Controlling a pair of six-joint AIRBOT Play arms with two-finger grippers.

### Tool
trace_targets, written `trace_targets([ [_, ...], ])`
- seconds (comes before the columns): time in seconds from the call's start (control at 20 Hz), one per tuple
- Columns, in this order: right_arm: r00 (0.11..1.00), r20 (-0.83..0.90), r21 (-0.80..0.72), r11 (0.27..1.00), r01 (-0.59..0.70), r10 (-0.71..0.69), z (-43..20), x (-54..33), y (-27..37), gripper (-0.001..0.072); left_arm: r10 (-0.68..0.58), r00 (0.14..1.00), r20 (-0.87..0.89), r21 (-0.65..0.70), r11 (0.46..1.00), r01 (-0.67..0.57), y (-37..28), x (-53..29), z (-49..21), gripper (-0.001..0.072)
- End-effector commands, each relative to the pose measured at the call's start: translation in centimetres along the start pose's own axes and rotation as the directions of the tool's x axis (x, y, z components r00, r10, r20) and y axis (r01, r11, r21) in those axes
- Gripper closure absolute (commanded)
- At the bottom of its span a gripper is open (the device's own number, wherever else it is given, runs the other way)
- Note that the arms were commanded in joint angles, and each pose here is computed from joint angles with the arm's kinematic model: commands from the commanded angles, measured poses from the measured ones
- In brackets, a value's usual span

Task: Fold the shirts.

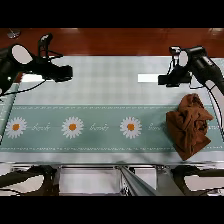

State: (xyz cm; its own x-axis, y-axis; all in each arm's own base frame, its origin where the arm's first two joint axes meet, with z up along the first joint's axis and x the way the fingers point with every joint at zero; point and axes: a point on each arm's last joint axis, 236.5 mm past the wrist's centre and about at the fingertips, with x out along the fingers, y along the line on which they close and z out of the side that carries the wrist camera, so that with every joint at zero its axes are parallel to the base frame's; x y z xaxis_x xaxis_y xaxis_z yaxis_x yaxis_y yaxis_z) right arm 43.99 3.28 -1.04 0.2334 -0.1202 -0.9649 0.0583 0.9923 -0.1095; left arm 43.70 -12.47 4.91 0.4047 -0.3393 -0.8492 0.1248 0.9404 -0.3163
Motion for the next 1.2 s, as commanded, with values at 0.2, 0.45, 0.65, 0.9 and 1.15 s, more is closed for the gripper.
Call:
trace_targets([
  [0.2,0.994,-0.031,-0.065,0.992,0.106,-0.109,-1.7,-3.2,-3.2,0.0084,-0.021,0.999,-0.033,-0.008,1.0,0.021,-0.5,-0.1,-0.6,0.0026],
  [0.45,0.967,0.163,0.26,0.954,0.15,-0.196,-6.1,-10.3,-12.2,0.0084,-0.03,0.992,-0.126,0.138,0.989,0.048,-1.2,-4.6,-5.8,0.0005],
  [0.65,0.963,0.234,0.485,0.874,0.007,-0.137,-15.0,-7.1,-13.2,0.0084,-0.052,0.99,0.131,0.068,0.997,0.043,-1.9,-8.3,-8.2,0.0005],
  [0.9,0.997,0.039,0.523,0.849,-0.074,0.063,-20.6,1.3,-9.0,0.0084,-0.032,0.986,0.164,0.007,0.999,0.031,-0.2,-6.4,-12.1,0.0005],
  [1.15,0.984,-0.116,0.508,0.859,-0.06,0.137,-22.1,5.3,-7.4,0.016,-0.014,0.995,0.098,-0.024,1.0,0.016,0.8,-3.6,-12.6,0.0005],
])
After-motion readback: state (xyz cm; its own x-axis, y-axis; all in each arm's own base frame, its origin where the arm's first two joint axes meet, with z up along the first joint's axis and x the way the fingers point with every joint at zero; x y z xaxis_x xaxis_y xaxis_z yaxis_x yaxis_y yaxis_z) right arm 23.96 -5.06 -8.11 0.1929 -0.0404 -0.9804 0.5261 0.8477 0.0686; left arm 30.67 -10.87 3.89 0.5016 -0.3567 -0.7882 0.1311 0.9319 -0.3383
